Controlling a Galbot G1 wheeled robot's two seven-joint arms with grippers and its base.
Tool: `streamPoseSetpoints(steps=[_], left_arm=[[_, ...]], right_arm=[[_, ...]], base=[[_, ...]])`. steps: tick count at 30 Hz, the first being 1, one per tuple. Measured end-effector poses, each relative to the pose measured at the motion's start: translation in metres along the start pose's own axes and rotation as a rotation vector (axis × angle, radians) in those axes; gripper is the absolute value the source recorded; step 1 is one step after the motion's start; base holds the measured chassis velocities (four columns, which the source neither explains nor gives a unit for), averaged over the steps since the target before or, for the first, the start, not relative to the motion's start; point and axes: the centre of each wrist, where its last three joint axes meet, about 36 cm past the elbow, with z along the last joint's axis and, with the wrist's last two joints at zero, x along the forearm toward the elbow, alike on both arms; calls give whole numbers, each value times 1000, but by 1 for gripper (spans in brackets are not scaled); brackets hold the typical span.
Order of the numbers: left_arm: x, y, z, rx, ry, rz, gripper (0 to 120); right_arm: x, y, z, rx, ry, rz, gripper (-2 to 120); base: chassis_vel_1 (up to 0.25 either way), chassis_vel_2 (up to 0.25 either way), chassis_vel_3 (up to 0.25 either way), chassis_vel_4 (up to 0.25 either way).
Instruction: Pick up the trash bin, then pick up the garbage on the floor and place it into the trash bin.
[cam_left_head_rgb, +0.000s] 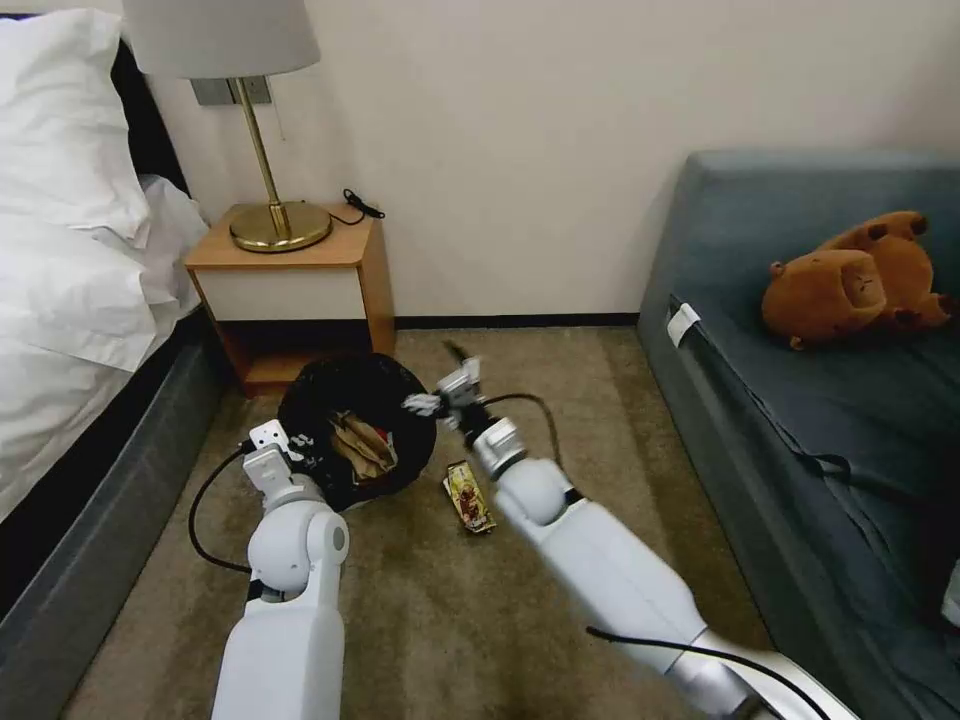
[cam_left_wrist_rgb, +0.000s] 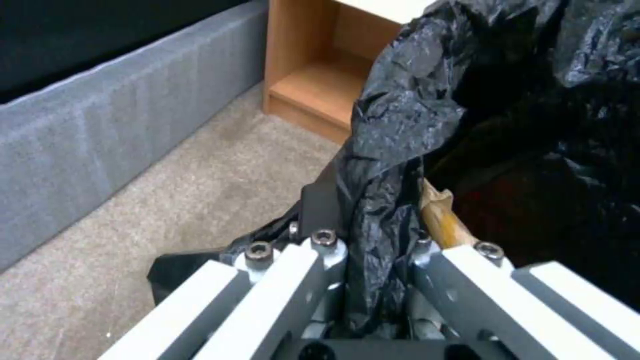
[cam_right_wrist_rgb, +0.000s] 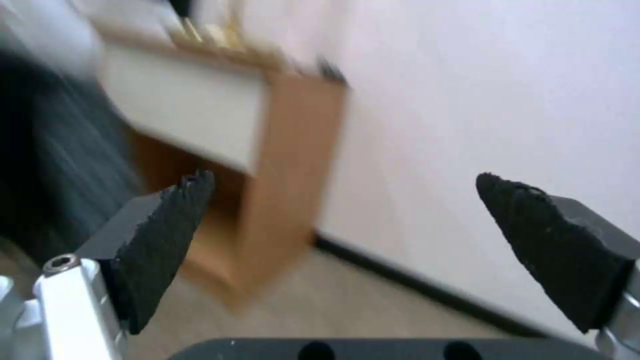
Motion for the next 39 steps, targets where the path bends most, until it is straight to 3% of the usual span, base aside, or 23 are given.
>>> streamPoseSetpoints(steps=[6,10,16,25,31,39], left_arm=[[2,1,-4,6,-6,3,2],[3,0,-4,-2,-8,5,2],[5,2,-5,-7,-11,-2,2],[7,2,-2,-6,-4,-4,2],[7,1,-1,-5,-3,-3,2],[8,2,-1,-3,-6,-4,2]], right_arm=[[23,-13,48,6,184,-35,100],[38,-13,74,43,275,-161,100],[61,2,111,119,346,-362,100],[75,8,123,200,347,-572,100],[83,-7,138,293,378,-628,100],[94,-4,157,313,433,-596,100]], base=[[0,0,0,0],[0,0,0,0],[0,0,0,0],[0,0,0,0],[0,0,0,0],[0,0,0,0]])
